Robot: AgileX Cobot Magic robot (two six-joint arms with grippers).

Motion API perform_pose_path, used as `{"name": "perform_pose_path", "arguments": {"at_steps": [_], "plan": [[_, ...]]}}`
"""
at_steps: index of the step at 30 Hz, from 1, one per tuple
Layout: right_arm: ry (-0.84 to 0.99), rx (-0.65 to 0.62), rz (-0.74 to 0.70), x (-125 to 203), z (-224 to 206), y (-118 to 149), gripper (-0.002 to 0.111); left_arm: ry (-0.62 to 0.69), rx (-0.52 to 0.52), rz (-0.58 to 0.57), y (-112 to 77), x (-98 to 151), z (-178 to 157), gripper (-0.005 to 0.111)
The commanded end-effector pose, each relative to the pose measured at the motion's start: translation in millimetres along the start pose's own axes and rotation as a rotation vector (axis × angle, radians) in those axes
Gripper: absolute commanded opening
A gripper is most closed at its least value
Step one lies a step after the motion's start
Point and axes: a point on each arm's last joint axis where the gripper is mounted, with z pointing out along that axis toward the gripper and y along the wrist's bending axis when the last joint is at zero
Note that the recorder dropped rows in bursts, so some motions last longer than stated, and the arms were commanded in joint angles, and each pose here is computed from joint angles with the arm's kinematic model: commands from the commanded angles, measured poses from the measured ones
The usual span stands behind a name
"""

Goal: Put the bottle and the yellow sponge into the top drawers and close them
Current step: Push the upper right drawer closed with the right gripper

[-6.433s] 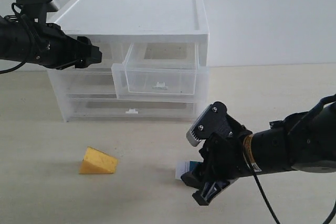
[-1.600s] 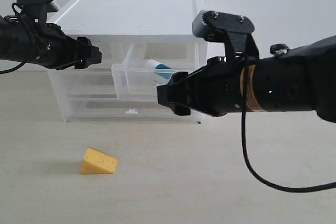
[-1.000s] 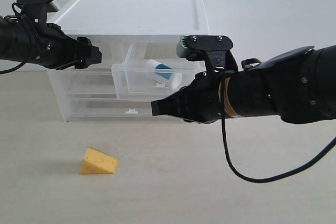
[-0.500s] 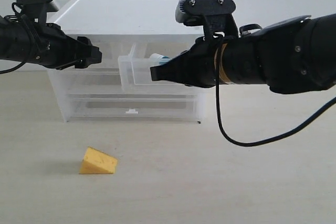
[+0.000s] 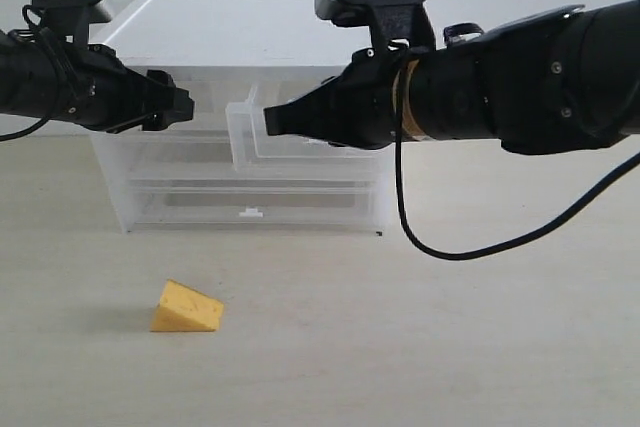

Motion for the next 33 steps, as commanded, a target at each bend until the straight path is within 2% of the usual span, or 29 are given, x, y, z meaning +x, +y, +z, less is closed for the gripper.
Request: {"name": "perform_pose_path", "arguments": {"at_steps": [1, 4, 8, 12, 17, 23, 33], "plan": [[-0.048, -0.123, 0.02, -15, -27, 15, 0.001, -0.04, -0.035, 0.01, 2.7, -8, -3, 0.064], [-0.041, -0.112, 0.011, -10, -41, 14, 0.001, -0.041, -0.037, 0.01, 2.9, -8, -3, 0.064], [0.019, -0.052, 0.014, 14, -42, 5, 0.001, -0.041, -0.037, 0.01, 2.9, -8, -3, 0.064], [0.065, 0.056, 0.011, 33, -28, -8, 0.001, -0.041, -0.037, 0.01, 2.9, -8, -3, 0.064], [0.09, 0.091, -0.002, 36, -5, -13, 0.001, -0.041, -0.037, 0.01, 2.9, -8, -3, 0.064], [0.085, 0.163, -0.054, 31, 34, -21, 0.001, -0.041, -0.037, 0.01, 2.9, -8, -3, 0.064], [-0.042, 0.207, -0.084, -8, 36, -20, 0.001, -0.041, -0.037, 0.01, 2.9, -8, -3, 0.064]]}}
